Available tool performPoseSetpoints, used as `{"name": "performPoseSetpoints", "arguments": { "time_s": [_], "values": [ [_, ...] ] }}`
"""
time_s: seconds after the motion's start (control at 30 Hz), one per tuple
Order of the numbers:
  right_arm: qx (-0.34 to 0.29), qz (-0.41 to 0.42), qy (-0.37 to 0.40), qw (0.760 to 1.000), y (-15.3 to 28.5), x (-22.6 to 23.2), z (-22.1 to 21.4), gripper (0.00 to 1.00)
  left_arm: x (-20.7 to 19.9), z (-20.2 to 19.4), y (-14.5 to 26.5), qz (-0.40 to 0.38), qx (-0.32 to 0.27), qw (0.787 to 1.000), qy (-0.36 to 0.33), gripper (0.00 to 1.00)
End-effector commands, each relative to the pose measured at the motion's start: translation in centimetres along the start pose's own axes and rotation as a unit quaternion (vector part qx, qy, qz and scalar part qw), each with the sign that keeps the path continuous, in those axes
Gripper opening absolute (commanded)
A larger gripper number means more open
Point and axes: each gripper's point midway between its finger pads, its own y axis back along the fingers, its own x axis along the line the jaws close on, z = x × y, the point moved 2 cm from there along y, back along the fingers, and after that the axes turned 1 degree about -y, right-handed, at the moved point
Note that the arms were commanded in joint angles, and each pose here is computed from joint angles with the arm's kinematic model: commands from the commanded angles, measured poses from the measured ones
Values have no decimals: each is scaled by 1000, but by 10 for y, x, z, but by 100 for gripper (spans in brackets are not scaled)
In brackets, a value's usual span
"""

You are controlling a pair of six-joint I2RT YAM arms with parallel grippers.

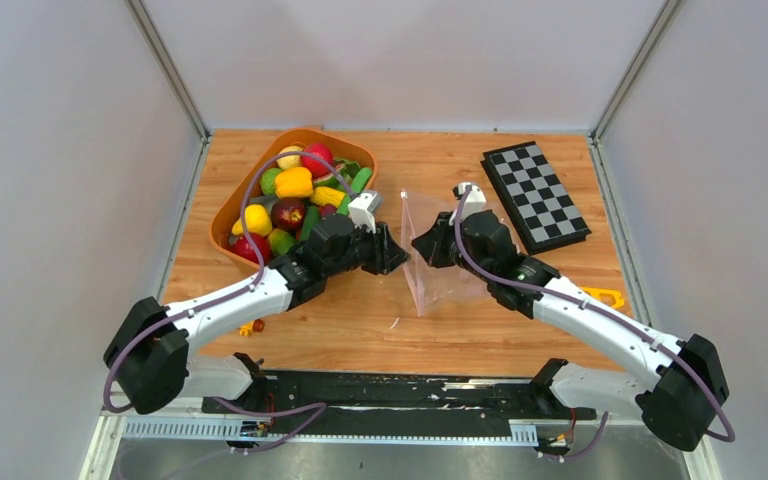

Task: Place the food in the zip-top bag and seal the zipper
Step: Open the zipper of the food storage bag at the center of the board.

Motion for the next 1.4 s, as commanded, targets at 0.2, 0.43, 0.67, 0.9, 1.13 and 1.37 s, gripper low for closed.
{"name": "performPoseSetpoints", "arguments": {
  "time_s": [0.2, 0.43, 0.67, 0.9, 1.13, 1.37],
  "values": [
    [2, -39, 86, 996, 31, 3, 38, 0, 18, 16, -1, 61, -28, 997, -28, 1],
    [47, -132, 156, 978, 68, -25, 44, 0, 26, 28, 4, 100, -41, 993, -39, 0],
    [91, -128, 179, 971, 85, -17, 48, 2, 3, 45, -2, 51, -61, 997, -26, 0],
    [65, -89, 132, 985, 58, 3, 46, 17, -11, 48, 0, 21, -57, 998, -21, 0],
    [84, -79, 142, 983, 40, 9, 34, 35, -15, 48, 4, 14, -56, 998, -24, 0],
    [72, -56, 144, 985, 27, 35, 28, 42, -22, 50, 4, -2, -57, 998, -19, 0]
  ]
}}
